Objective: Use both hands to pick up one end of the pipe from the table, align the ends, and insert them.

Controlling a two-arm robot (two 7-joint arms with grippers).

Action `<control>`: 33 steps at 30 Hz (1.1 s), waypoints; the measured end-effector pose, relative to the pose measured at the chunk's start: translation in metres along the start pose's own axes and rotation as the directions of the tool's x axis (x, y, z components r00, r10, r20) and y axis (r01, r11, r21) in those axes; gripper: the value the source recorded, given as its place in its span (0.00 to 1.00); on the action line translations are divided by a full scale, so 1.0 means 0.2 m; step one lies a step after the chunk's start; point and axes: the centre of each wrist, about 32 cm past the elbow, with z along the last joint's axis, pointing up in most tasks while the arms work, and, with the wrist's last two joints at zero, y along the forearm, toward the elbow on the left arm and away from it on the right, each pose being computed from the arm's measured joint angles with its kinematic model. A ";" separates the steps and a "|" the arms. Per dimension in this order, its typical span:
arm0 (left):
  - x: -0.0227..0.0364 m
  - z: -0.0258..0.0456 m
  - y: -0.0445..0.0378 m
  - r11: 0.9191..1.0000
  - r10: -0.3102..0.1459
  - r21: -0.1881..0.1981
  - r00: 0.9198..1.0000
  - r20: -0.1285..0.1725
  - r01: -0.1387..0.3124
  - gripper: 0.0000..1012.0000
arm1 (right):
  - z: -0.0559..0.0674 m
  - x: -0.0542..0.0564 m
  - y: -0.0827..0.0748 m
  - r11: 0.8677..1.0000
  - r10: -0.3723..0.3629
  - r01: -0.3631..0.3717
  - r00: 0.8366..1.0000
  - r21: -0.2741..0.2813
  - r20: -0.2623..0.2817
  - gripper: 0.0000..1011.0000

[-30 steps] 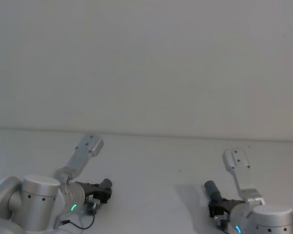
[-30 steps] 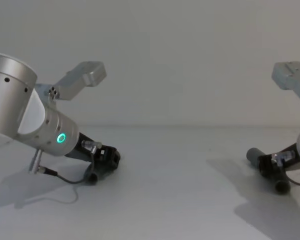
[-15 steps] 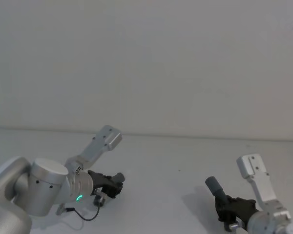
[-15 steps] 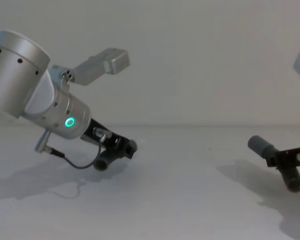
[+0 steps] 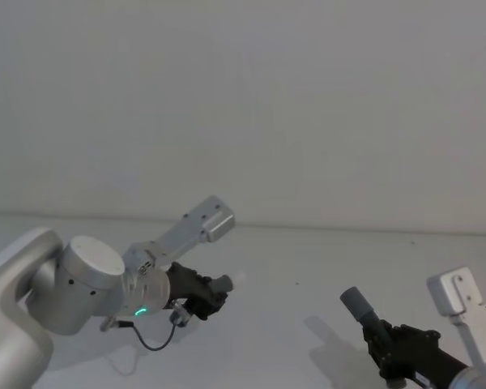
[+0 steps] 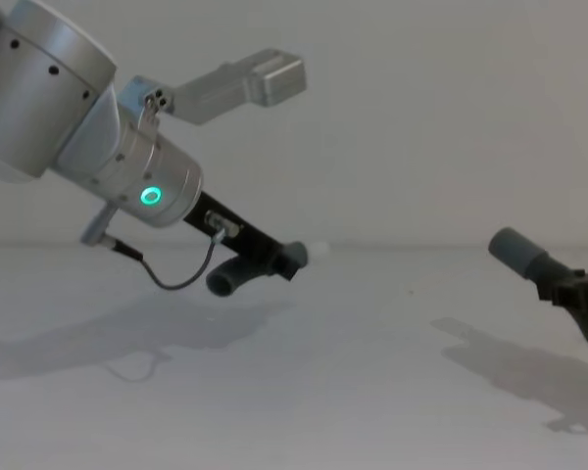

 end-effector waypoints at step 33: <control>0.076 0.141 0.198 0.965 -0.202 -0.078 0.901 0.383 0.250 0.33 | -0.17 0.07 -0.07 0.944 0.154 -0.222 0.950 0.245 0.270 0.23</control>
